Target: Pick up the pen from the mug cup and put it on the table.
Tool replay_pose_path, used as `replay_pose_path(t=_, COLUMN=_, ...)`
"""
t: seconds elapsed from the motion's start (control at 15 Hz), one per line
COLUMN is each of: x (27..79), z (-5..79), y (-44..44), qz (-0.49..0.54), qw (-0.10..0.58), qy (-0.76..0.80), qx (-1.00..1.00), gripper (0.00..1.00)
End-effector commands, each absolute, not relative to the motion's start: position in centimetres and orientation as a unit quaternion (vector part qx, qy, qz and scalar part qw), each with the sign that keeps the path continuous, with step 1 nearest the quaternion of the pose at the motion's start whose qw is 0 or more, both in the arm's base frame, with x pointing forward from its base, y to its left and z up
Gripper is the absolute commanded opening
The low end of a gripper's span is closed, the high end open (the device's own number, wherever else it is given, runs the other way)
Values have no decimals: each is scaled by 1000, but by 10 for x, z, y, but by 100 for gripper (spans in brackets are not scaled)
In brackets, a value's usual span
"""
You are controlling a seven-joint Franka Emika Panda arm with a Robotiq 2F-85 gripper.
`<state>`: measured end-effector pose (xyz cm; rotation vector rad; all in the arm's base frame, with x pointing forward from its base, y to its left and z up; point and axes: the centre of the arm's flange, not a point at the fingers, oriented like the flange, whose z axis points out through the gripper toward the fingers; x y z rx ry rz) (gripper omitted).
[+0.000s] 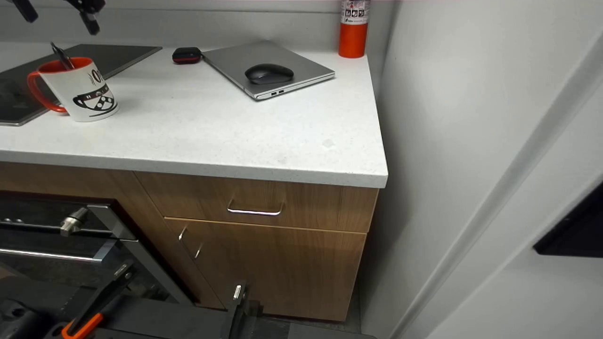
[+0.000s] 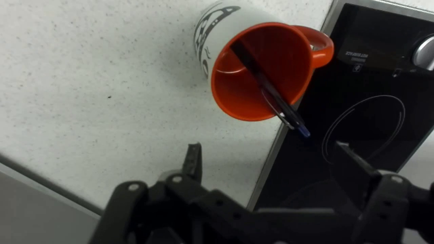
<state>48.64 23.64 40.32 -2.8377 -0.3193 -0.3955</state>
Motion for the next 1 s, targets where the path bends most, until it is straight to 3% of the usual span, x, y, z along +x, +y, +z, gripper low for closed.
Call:
replay_pose_path(t=0.0, x=503, z=403, y=255, qz=-141, qw=151, qy=-135, qx=-969, gripper=100)
replay_pose_path(t=0.93, x=502, z=384, y=276, qz=-110, qw=145, qy=-234, qx=-955, gripper=100)
